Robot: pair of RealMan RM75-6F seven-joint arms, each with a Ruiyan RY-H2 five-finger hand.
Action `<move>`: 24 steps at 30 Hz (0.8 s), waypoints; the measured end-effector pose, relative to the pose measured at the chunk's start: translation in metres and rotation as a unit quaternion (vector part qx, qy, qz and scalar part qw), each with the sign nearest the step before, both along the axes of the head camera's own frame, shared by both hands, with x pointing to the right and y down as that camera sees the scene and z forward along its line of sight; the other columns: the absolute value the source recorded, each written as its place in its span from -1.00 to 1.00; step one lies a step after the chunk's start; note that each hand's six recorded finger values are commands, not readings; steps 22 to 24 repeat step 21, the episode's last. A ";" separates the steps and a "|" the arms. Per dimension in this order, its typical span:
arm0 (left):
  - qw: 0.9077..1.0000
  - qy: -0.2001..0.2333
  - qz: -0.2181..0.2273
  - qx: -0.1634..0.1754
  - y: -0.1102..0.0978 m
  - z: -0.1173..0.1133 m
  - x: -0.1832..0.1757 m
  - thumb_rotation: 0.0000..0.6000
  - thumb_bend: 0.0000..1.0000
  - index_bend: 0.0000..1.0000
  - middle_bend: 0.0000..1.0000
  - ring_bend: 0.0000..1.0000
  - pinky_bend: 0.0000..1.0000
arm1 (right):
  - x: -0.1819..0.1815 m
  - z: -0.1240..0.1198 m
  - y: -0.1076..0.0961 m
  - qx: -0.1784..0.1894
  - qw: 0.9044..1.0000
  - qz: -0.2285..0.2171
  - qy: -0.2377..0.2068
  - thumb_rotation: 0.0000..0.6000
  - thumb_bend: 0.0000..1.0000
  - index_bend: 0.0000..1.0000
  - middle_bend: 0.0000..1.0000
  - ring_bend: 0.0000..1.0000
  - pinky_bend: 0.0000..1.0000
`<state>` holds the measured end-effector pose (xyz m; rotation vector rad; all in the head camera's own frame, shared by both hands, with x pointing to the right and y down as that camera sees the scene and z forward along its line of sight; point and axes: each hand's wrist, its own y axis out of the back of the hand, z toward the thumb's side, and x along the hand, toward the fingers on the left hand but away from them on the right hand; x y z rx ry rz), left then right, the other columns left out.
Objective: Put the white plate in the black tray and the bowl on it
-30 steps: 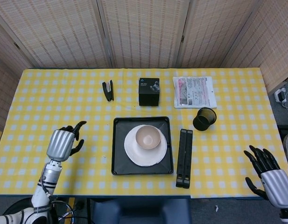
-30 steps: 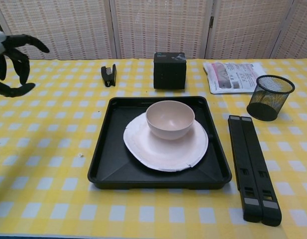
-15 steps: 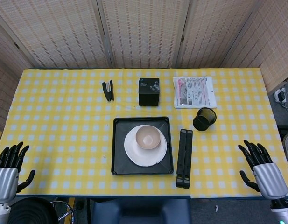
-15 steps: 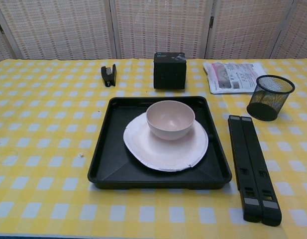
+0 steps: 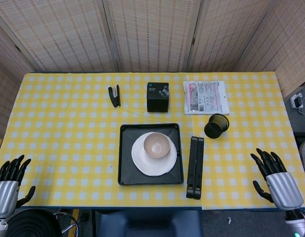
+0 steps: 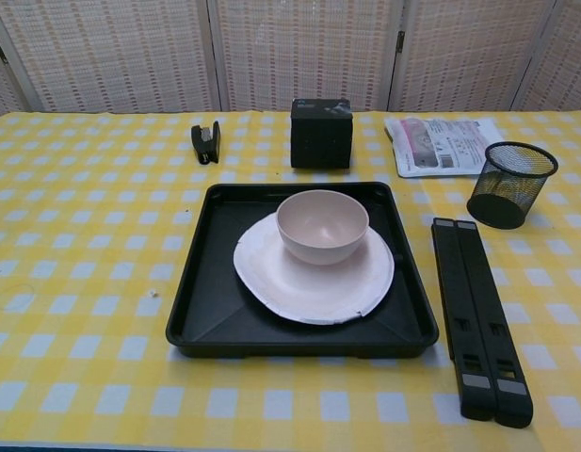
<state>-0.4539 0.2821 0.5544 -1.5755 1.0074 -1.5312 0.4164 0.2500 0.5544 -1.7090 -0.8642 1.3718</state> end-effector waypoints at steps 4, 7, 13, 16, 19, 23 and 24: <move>1.000 -0.001 0.000 0.000 0.000 0.000 0.000 1.00 -0.23 -0.80 -0.93 -1.00 -1.00 | -0.001 0.001 0.001 -0.001 1.000 -0.003 0.003 1.00 -0.14 -1.00 -1.00 -1.00 -1.00; 1.000 0.006 -0.001 -0.005 0.001 0.000 -0.001 1.00 -0.23 -0.80 -0.93 -1.00 -1.00 | -0.003 -0.002 0.002 0.003 1.000 -0.004 0.001 1.00 -0.15 -1.00 -1.00 -1.00 -1.00; 1.000 0.012 0.008 -0.008 0.005 -0.002 0.002 1.00 -0.23 -0.80 -0.93 -1.00 -1.00 | -0.010 -0.011 0.012 0.013 1.000 -0.019 0.005 1.00 -0.15 -1.00 -1.00 -1.00 -1.00; 1.000 0.012 0.010 -0.009 0.006 -0.002 0.004 1.00 -0.23 -0.80 -0.93 -1.00 -1.00 | -0.009 -0.010 0.013 0.008 1.000 -0.019 0.007 1.00 -0.14 -1.00 -1.00 -1.00 -1.00; 1.000 0.010 0.011 -0.010 0.006 -0.002 0.005 1.00 -0.23 -0.80 -0.93 -1.00 -1.00 | -0.009 -0.010 0.013 0.005 1.000 -0.019 0.005 1.00 -0.15 -1.00 -1.00 -1.00 -1.00; 1.000 0.009 0.012 -0.010 0.006 -0.002 0.005 1.00 -0.23 -0.79 -0.93 -1.00 -1.00 | -0.009 -0.011 0.013 0.007 1.000 -0.019 0.004 1.00 -0.15 -1.00 -1.00 -1.00 -1.00; 1.000 0.009 0.012 -0.010 0.006 -0.002 0.005 1.00 -0.23 -0.79 -0.93 -1.00 -1.00 | -0.009 -0.011 0.013 0.007 1.000 -0.019 0.004 1.00 -0.15 -1.00 -1.00 -1.00 -1.00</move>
